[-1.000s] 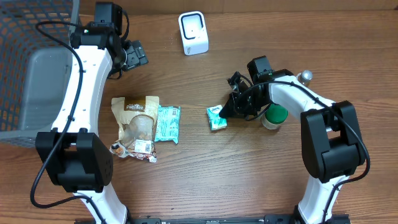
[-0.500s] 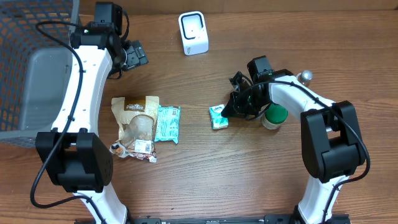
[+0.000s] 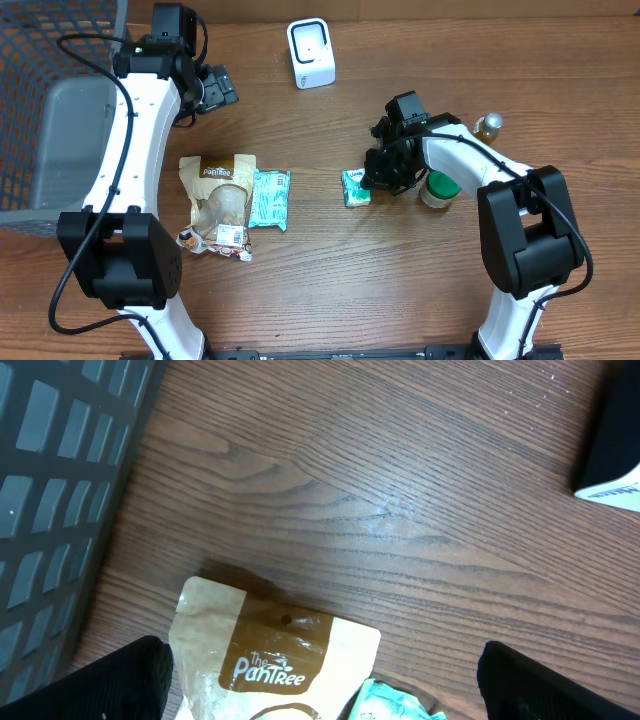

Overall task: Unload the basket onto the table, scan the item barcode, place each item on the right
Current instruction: 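Lift the Kleenex pack and carry it up to the white scanner, then hold the Kleenex pack against the white scanner with the right gripper, then carry the Kleenex pack back and lower it beside the jar, then open the right gripper and raise the right arm off the pack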

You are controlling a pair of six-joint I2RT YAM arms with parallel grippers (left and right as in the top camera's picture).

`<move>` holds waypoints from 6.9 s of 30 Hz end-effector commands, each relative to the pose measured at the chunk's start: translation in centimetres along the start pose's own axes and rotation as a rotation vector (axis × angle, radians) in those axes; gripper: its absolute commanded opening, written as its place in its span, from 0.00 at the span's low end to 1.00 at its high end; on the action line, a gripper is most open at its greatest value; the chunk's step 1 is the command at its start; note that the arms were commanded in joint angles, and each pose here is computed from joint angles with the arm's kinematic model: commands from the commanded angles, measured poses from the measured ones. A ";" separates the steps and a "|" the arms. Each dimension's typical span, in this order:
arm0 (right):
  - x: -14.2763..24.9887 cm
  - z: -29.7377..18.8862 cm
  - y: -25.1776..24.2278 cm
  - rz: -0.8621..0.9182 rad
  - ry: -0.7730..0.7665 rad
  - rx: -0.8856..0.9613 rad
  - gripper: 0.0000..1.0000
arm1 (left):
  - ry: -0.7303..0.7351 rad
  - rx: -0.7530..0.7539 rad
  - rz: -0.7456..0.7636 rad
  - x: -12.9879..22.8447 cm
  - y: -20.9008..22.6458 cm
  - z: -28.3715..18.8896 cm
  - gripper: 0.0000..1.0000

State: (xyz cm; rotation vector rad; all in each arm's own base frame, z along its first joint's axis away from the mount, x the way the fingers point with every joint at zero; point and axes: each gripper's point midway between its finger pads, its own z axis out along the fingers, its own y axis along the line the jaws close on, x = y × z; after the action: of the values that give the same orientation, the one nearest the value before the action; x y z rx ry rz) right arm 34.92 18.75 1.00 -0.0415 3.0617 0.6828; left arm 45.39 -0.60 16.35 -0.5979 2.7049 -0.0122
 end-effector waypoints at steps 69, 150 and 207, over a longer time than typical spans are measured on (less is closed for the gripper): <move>-26.4 -9.9 15.4 -0.758 -0.995 0.886 0.04 | -0.025 0.021 -0.006 -0.5 -0.6 -1.0 1.00; -3.5 -7.7 -3.9 0.225 -0.037 0.718 0.04 | -0.025 0.021 -0.006 -0.5 -0.6 -1.0 1.00; 1.3 -25.5 7.3 0.150 -0.391 0.235 0.04 | -0.025 0.021 -0.006 -0.5 -0.6 -1.0 1.00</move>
State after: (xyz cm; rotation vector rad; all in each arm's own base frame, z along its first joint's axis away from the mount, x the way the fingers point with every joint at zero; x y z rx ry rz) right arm 34.72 16.70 23.87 0.2749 2.8511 0.3439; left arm 45.39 -0.61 16.35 -0.5978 2.7051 -0.0127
